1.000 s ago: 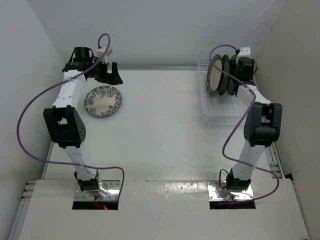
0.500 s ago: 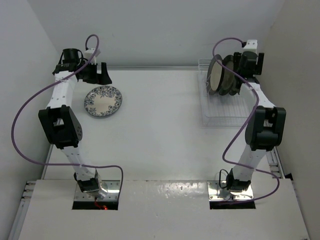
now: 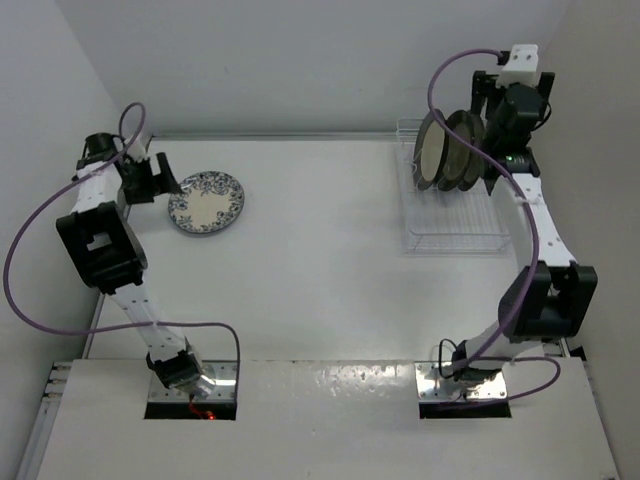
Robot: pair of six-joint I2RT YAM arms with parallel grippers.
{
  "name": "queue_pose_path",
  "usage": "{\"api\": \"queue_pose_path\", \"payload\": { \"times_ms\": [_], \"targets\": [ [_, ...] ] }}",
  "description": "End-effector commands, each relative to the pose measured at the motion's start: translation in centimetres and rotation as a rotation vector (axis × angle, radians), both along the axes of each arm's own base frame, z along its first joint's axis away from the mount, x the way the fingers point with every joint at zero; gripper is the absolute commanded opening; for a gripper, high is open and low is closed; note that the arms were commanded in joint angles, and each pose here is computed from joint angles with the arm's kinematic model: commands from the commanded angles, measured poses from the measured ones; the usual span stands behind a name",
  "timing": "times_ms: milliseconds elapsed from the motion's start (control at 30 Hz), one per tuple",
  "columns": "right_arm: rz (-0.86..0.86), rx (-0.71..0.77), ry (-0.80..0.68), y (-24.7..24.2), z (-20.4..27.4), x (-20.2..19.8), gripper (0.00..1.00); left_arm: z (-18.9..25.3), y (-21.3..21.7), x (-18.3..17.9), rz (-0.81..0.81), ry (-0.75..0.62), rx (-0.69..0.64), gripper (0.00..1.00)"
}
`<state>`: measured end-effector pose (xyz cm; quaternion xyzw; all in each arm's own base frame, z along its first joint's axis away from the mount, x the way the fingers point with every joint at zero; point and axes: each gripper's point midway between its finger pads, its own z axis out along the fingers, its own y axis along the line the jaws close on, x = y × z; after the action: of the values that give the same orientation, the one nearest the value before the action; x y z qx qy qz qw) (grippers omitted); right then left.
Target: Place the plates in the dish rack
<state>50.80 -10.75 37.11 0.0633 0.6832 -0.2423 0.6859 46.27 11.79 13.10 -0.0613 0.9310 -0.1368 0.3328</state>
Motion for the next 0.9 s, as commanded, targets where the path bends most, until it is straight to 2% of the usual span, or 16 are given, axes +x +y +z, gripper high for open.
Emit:
{"api": "queue_pose_path", "payload": {
  "times_ms": [0, 167, 200, 333, 500, 633, 733, 833, 867],
  "targets": [
    [0.218, -0.085, -0.034, 7.4, 2.5, -0.5, 0.91, -3.8, 4.2, -1.4, 0.164, 0.092, -0.060, 1.00],
    [0.339, -0.106, -0.041, 12.7, 1.8, -2.5, 0.91, -7.1, 4.3, -1.6, 0.153, 0.142, -0.109, 1.00],
    [0.349, -0.103, -0.050, 13.1, 2.0, -2.9, 0.91, -8.1, 3.6, -1.5, 0.134, 0.155, -0.151, 1.00],
    [0.385, -0.114, -0.070, 15.2, 1.4, -4.1, 0.91, -10.9, 3.3, -0.9, 0.116, 0.197, -0.166, 0.95],
    [0.378, -0.137, -0.119, 15.3, 3.1, -5.7, 0.92, -13.2, 1.4, 0.4, 0.065, 0.223, -0.198, 0.81],
    [0.370, -0.140, -0.175, 15.1, 4.8, -6.9, 0.92, -15.8, 0.2, 0.4, 0.043, 0.273, -0.228, 0.62],
    [0.361, -0.130, -0.225, 14.8, 6.2, -7.6, 0.92, -16.8, -0.1, 1.0, 0.020, 0.280, -0.260, 0.52],
    [0.360, -0.127, -0.242, 14.7, 6.9, -8.1, 0.92, -16.4, -0.1, 2.0, -0.014, 0.247, -0.273, 0.26],
    [0.360, -0.126, -0.244, 14.8, 6.9, -8.1, 0.92, -16.6, -0.2, 2.2, -0.018, 0.245, -0.281, 0.01]
  ]
}}
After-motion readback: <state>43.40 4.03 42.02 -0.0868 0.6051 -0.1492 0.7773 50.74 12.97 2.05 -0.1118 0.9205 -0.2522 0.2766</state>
